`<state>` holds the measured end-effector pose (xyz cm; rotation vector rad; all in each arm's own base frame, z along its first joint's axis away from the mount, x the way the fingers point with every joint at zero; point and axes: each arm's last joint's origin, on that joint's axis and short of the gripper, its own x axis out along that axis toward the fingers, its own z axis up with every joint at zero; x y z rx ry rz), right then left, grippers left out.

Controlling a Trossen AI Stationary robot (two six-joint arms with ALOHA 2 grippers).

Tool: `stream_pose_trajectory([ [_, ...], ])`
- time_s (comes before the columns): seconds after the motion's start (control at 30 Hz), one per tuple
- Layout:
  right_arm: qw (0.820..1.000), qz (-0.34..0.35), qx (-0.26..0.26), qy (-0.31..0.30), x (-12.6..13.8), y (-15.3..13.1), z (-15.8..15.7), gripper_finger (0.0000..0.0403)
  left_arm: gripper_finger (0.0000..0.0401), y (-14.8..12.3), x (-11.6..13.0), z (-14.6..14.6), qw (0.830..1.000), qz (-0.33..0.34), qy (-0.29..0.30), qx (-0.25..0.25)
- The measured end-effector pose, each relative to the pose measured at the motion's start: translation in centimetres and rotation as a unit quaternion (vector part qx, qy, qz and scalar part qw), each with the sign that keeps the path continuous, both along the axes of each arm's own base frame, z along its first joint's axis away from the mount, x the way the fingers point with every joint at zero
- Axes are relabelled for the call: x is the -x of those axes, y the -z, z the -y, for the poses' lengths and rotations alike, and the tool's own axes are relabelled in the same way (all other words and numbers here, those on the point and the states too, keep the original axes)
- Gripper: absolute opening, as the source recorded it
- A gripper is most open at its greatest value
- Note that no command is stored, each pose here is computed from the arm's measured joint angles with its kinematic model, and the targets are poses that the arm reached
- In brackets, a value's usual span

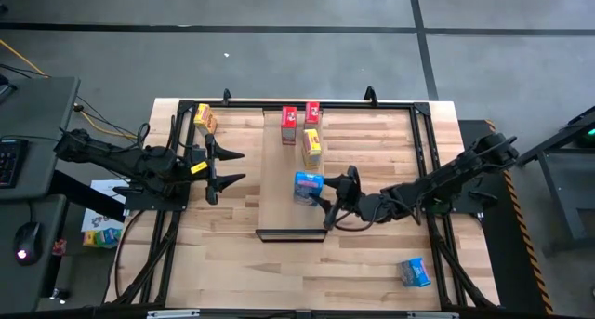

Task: Stack cereal on shelf
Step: Put the top blue cereal box on the shelf

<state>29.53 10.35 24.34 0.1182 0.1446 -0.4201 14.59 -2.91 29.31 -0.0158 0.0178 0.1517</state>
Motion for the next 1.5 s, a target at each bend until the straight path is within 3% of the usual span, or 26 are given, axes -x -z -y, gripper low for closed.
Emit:
stream_pose_trajectory([
  [0.33,1.0,0.0,0.009,0.004,-1.1,-1.1,-1.9,0.017,0.0255,0.0,0.0,0.0,1.0,-0.001,0.0,0.0],
  [0.67,0.986,0.009,0.061,0.157,-1.4,-1.4,-6.3,0.0165,0.0255,0.0,0.0,0.0,1.0,-0.001,0.0,0.0],
  [0.83,0.959,-0.009,0.138,0.249,-3.2,-1.9,-9.2,0.0165,0.0255,0.0,0.0,0.0,1.0,-0.001,0.0,0.0],
  [0.93,0.956,-0.018,0.152,0.251,-4.3,-2.0,-10.2,0.0165,0.0255,0.0,0.0,0.0,1.0,-0.001,0.0,0.0],
  [1.17,0.944,-0.05,0.183,0.269,-6.1,-1.5,-9.1,0.0165,0.0255,0.0,0.0,0.0,1.0,-0.002,0.0,0.0],
  [1.5,0.934,-0.073,0.203,0.285,-6.4,-0.2,-7.3,0.0165,0.0255,0.0,0.0,0.0,1.0,-0.002,0.0,0.0],
])
